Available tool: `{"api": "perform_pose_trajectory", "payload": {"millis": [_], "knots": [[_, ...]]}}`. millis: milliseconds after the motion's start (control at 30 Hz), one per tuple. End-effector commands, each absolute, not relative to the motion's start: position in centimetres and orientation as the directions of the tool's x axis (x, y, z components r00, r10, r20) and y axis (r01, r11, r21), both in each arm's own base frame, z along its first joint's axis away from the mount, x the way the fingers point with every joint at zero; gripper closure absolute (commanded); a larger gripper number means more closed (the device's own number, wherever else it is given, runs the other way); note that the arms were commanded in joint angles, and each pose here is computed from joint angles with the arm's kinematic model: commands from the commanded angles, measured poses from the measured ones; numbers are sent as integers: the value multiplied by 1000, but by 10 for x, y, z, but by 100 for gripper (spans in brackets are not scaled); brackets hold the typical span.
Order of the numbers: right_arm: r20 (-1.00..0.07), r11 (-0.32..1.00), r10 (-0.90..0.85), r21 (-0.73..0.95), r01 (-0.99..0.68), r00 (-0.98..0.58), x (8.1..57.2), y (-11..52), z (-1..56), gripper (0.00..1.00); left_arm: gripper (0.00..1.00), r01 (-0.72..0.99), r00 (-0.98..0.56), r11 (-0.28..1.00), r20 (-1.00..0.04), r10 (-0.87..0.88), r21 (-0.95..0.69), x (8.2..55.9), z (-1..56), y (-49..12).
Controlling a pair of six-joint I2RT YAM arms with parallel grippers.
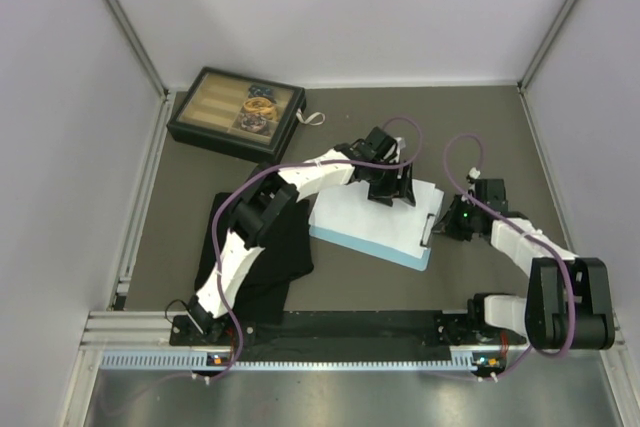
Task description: Put the files into the folder
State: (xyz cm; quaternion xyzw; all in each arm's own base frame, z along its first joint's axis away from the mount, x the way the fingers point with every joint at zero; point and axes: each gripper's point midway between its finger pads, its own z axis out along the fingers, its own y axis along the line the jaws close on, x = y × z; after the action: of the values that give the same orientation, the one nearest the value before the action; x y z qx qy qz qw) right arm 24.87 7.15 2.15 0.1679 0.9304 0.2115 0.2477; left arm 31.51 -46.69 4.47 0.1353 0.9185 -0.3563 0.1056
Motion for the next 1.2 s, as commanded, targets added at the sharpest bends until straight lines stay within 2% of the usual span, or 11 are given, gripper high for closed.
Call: {"api": "perform_pose_trajectory", "payload": {"millis": [0,133,167,300,333,433,567,700,733,833,1167], "knots": [[-421,842,380,527,119,-823,269,84,45,100,25,294,-955,818,-178,236,-495,284,-23,-442],[-425,875,358,464,139,-831,270,73,58,98,24,313,-948,808,-222,229,-499,287,-5,-443],[-433,882,347,451,133,-832,271,71,61,89,23,321,-944,799,-237,228,-509,288,5,-444],[-434,897,334,419,140,-837,266,66,75,72,19,351,-931,758,-288,223,-549,292,38,-453],[-428,901,334,405,152,-840,265,63,78,63,18,365,-925,742,-308,222,-562,292,52,-457],[-426,900,342,404,162,-838,265,62,83,52,16,391,-913,715,-345,220,-580,292,75,-463],[-403,870,373,464,164,-836,270,77,81,51,19,411,-903,666,-379,203,-623,290,101,-472],[-373,864,360,479,154,-855,272,96,67,59,23,398,-909,652,-376,182,-646,292,103,-478],[-371,865,366,475,164,-854,273,97,65,65,25,395,-910,653,-372,183,-646,293,100,-479],[-354,867,365,466,176,-861,273,98,53,69,26,397,-909,658,-375,184,-640,297,91,-481],[-341,892,342,411,189,-875,266,93,35,69,31,355,-929,680,-326,178,-642,308,48,-486]]}}
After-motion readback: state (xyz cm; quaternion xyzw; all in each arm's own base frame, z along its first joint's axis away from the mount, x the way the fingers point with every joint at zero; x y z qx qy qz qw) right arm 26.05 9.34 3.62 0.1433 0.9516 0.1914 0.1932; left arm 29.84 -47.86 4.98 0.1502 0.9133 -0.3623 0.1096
